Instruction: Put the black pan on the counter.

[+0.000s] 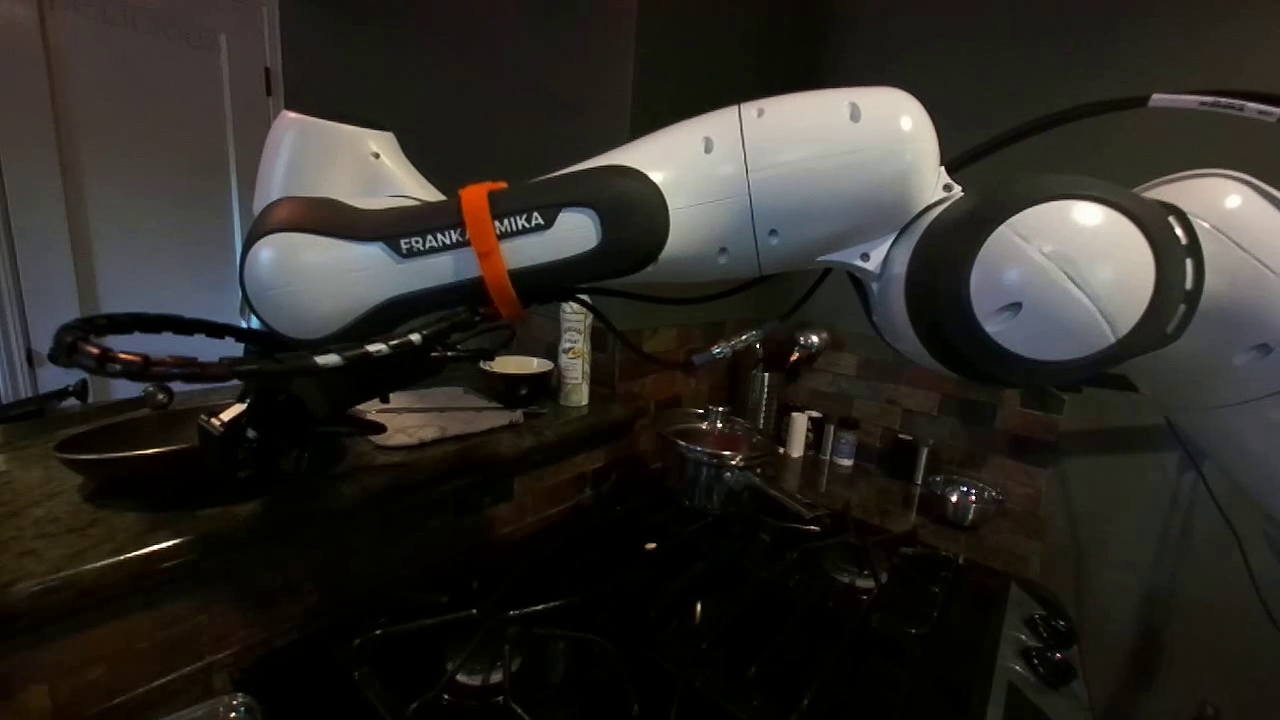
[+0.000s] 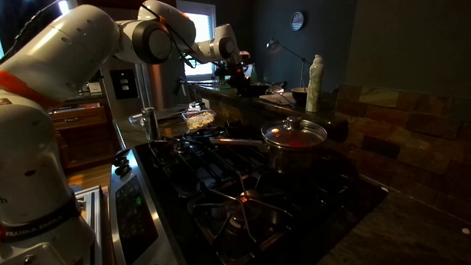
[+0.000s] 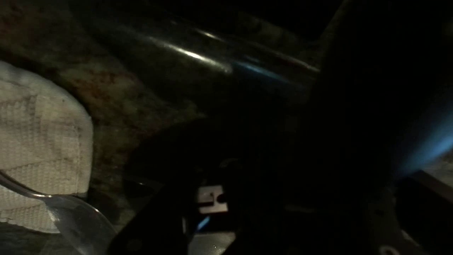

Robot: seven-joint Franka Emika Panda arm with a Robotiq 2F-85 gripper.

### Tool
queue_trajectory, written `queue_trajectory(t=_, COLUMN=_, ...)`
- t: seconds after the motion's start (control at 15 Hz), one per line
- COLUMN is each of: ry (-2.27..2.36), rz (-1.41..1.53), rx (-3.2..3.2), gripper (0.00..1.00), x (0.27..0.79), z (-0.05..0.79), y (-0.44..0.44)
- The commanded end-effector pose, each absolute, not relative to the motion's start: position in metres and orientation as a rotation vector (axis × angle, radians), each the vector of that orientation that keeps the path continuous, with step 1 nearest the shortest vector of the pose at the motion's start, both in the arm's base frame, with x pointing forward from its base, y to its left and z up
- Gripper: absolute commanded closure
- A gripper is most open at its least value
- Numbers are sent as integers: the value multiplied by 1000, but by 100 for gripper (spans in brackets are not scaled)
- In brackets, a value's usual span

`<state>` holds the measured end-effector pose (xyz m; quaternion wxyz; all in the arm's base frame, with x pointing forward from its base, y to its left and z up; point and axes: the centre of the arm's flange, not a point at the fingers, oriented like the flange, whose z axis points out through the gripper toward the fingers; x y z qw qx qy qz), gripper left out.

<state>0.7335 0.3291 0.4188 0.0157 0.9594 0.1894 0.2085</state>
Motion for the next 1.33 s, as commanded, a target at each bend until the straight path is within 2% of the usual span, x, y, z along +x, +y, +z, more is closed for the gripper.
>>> queue_trajectory(t=0.0, ry=586, rz=621, rx=2968, gripper=36, x=751, z=429, y=340)
queue_trajectory(t=0.27, ry=577, rz=579, rx=2970, gripper=6, x=750, z=434, y=339)
queue_trajectory(t=0.33, ry=572, rz=571, rx=2973, gripper=2, x=749, z=435, y=339)
queue_trajectory(t=0.67, ry=547, rz=610, rx=2956, gripper=0, x=730, z=459, y=337)
queue_trajectory(t=1.2, ry=581, rz=694, rx=2885, gripper=0, x=625, z=526, y=312)
queue_trajectory(t=1.27, ry=612, rz=700, rx=2904, gripper=0, x=687, z=535, y=337)
